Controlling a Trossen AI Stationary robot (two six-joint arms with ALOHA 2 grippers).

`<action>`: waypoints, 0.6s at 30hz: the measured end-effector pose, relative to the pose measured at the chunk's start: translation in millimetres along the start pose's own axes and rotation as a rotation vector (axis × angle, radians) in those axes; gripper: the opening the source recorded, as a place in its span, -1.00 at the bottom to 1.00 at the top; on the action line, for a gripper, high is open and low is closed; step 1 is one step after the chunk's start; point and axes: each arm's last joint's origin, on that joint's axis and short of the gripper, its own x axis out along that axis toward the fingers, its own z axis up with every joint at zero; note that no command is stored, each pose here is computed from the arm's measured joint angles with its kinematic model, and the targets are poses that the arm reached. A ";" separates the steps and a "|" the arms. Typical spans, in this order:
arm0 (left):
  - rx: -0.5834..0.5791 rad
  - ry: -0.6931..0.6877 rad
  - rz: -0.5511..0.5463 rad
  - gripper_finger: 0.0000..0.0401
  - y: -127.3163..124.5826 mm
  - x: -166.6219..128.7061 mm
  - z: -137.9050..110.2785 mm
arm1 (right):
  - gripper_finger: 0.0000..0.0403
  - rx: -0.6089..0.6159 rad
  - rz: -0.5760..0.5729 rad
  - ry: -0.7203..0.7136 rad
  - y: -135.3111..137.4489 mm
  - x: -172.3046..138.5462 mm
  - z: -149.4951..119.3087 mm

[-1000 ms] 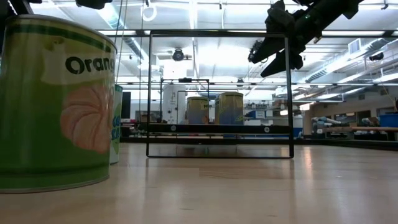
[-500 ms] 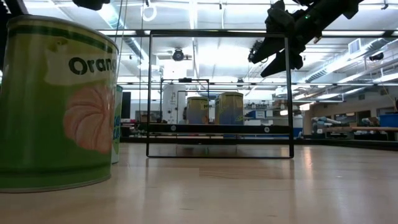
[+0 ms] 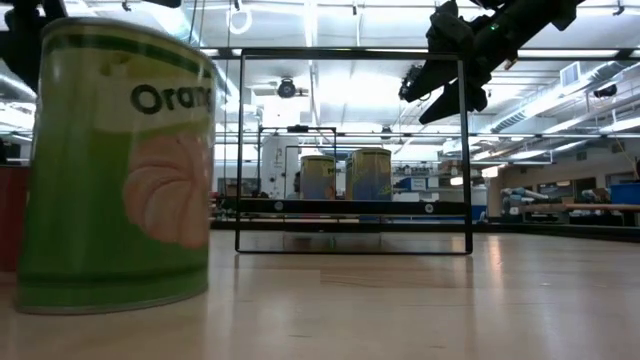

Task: Pick and place cans onto a shelf
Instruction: Put the canned oranges on the shelf

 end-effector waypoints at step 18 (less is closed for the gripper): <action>-0.116 -0.050 -0.185 0.57 -12.0 -1.0 15.5 | 0.74 0.002 0.003 -0.006 0.3 0.0 0.6</action>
